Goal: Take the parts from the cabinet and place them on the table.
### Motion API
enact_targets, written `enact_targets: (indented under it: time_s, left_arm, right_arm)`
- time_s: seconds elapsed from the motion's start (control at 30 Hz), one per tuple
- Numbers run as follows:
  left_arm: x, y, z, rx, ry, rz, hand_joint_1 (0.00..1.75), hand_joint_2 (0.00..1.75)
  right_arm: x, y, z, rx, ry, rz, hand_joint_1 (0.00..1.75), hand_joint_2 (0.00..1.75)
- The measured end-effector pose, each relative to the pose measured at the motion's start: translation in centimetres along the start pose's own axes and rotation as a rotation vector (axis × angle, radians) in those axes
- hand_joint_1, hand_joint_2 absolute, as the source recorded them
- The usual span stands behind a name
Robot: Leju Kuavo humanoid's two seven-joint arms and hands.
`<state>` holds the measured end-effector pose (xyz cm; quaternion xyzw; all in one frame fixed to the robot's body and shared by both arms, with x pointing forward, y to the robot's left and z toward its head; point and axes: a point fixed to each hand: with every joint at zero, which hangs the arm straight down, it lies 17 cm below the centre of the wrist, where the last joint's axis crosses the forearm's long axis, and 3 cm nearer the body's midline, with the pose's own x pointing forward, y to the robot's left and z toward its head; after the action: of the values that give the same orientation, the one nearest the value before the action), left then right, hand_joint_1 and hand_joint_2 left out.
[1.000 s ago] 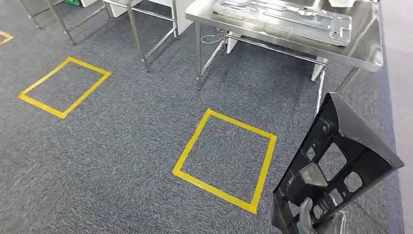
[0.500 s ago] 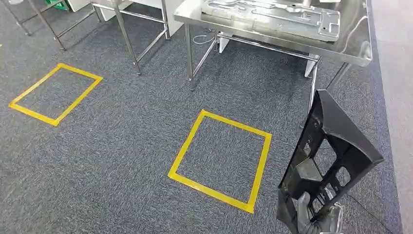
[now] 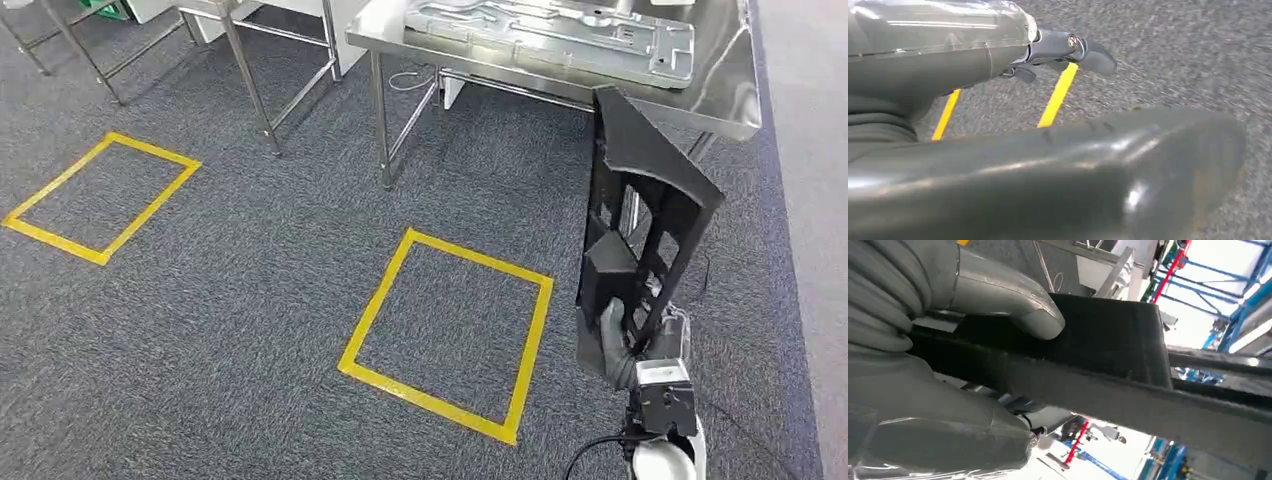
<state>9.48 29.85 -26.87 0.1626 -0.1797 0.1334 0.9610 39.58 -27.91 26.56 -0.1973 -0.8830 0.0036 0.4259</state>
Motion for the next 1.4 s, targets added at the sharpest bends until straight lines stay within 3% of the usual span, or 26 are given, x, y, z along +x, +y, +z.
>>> enact_targets:
  time_s: [0.37, 1.4]
  left_arm:
    - [-0.1, 0.1, -0.1, 0.008, 0.018, 0.015, 0.00, 0.00]
    - [-0.9, -0.5, 0.2, -0.001, 0.050, 0.036, 0.00, 0.00]
  right_arm:
    - [-0.4, 0.5, -2.0, 0.056, -0.019, 0.059, 1.75, 1.75]
    - [-1.1, 0.9, -1.0, 0.102, 0.034, 0.175, 1.75, 1.75]
